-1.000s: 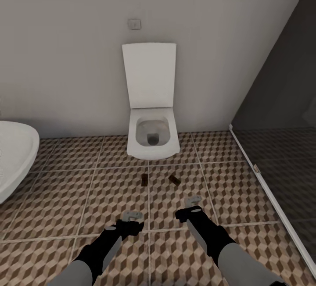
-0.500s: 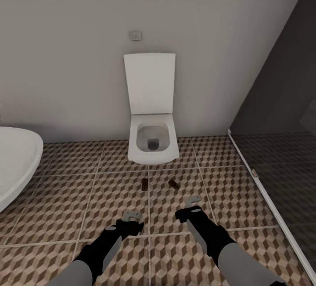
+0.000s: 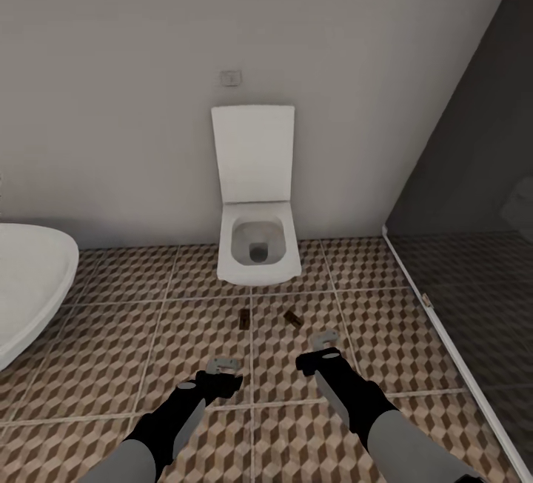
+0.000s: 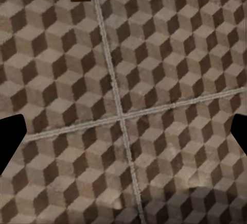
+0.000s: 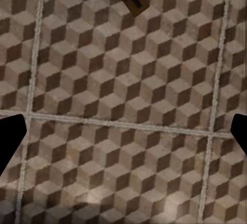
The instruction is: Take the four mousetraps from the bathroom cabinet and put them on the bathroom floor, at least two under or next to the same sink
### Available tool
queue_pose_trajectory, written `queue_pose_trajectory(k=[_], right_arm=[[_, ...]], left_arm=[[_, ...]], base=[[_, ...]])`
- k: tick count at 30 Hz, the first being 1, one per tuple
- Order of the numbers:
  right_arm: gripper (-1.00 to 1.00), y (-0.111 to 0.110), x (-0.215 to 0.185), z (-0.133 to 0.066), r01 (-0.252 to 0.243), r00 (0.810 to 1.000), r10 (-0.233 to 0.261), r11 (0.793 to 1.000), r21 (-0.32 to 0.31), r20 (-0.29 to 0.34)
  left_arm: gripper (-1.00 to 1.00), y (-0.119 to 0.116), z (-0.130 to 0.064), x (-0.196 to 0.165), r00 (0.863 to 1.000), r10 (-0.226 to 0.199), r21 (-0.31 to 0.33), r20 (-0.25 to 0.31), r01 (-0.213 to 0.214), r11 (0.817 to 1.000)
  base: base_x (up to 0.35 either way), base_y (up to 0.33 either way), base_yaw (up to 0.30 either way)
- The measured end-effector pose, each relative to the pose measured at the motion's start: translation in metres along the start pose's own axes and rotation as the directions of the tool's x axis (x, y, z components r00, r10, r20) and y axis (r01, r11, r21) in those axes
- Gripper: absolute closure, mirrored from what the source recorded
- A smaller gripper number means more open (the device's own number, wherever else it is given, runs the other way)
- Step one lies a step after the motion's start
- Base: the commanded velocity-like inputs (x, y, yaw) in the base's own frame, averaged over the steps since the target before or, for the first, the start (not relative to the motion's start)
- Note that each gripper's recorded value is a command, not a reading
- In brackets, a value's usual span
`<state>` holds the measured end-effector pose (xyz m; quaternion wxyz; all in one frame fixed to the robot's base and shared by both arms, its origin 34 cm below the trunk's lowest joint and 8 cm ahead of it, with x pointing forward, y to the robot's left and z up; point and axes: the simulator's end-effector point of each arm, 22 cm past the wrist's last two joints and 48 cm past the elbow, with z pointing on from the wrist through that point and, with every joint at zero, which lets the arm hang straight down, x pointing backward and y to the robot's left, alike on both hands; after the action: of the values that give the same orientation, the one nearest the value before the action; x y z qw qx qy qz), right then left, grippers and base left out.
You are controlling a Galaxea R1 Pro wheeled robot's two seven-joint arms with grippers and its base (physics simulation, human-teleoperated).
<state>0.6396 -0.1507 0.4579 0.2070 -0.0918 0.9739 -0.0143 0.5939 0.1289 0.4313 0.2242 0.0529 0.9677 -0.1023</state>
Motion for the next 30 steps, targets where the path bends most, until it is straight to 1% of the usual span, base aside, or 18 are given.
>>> queue_pose_trajectory(k=[25, 30], right_arm=[[-1.00, -0.012, -0.038, -0.053, 0.004, 0.999, -0.004, 1.000, 0.013, 0.036], [-1.00, -0.017, -0.047, -0.062, 0.001, 0.998, -0.002, 1.000, 0.020, 0.058]], left_arm=[[-1.00, -0.008, -0.049, -0.042, 0.999, 0.008, -0.003, 0.036, -0.008, 1.000], [-1.00, -0.006, -0.059, -0.049, 0.999, 0.012, -0.009, 0.042, -0.012, 1.000]], base=[[0.000, 0.000, 0.000], [0.000, 0.000, 0.000]])
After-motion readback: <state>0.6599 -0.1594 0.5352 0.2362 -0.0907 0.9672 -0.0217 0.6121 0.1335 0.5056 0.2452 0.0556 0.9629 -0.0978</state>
